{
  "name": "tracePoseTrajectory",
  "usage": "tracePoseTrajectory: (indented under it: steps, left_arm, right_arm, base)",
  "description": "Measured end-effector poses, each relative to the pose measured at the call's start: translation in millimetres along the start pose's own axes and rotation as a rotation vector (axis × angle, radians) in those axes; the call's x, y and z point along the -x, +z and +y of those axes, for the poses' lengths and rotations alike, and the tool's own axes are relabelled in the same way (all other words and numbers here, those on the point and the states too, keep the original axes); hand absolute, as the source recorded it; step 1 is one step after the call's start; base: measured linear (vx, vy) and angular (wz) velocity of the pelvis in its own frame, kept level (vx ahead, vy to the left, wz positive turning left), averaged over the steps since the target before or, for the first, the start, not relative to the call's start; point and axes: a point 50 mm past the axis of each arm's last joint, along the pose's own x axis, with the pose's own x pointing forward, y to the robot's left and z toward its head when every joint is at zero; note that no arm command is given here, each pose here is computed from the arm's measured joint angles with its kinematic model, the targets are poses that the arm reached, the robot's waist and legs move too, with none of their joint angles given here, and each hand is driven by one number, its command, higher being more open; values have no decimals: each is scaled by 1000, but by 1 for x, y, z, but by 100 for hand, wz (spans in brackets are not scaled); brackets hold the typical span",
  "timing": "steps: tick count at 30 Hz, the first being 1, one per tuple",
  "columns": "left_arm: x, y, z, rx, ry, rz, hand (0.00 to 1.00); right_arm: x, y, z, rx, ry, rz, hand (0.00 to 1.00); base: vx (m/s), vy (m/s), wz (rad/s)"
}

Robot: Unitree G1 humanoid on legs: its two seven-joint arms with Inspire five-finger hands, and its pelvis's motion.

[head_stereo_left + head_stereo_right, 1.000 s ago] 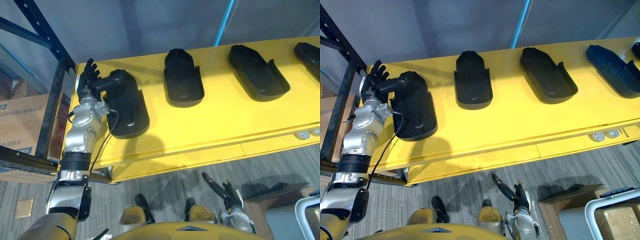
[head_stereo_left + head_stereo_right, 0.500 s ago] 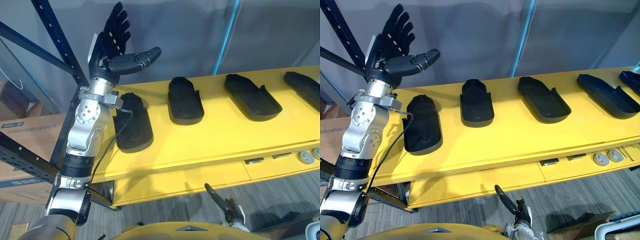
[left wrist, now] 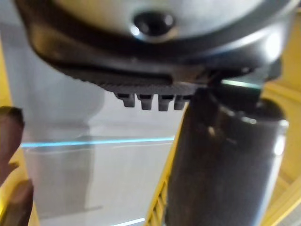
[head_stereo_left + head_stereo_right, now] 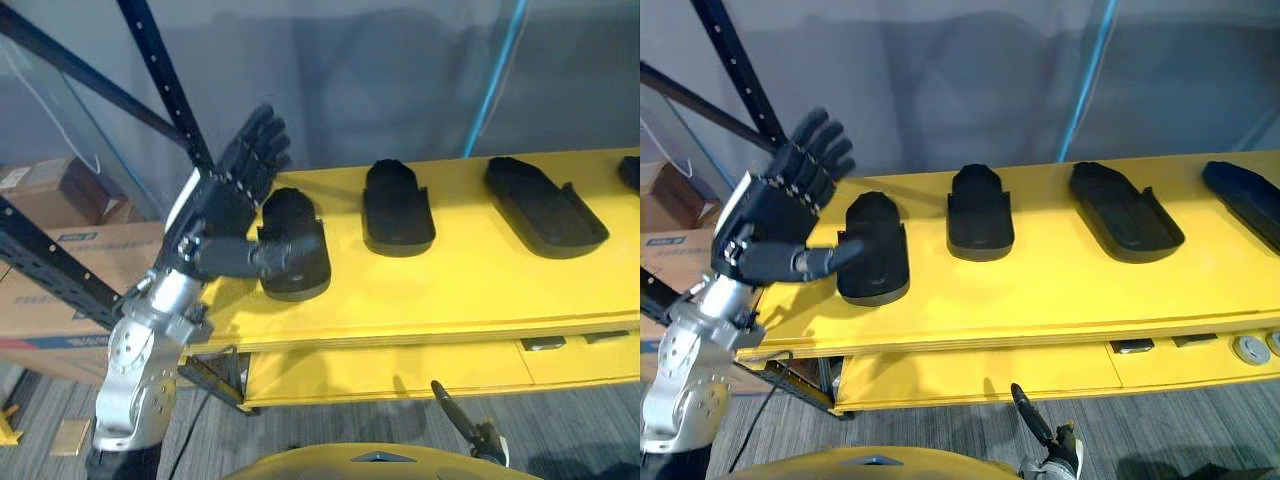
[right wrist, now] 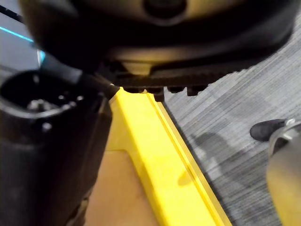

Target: Walk over and take three plastic housings, then place them on the shelf

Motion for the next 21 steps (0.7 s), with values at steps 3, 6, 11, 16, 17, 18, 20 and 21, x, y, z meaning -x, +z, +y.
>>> tracePoseTrajectory:
  steps: [3,6,11,16,17,18,20,21]
  left_arm:
    - [12,-4,-7,71,-106,18,100]
    - [18,-8,-13,163,-184,16,100]
    - [34,-22,-16,314,-247,72,100]
    - [54,-44,-15,434,-210,197,100]
    - [56,-46,-15,446,-204,207,100]
    - [59,-52,-15,466,-187,228,100]
    - [66,-60,-15,478,-156,287,100]
    - [71,-66,-16,481,-128,337,100]
  right_arm:
    - [0,-3,0,4,-1,11,100]
    - [0,-3,0,10,2,11,100]
    - [-2,0,0,31,9,5,100]
    - [-5,8,3,57,29,-16,100]
    - [-5,9,3,64,32,-20,100]
    - [-6,11,6,78,44,-25,100]
    - [-6,10,7,92,57,-21,100]
    - [-7,12,10,98,70,-22,100]
  base:
    - [25,26,7]
    - [12,20,3]
    - [4,10,6]
    - [3,5,1]
    - [0,0,0]
    - [0,0,0]
    - [32,25,-5]
    - [46,26,-3]
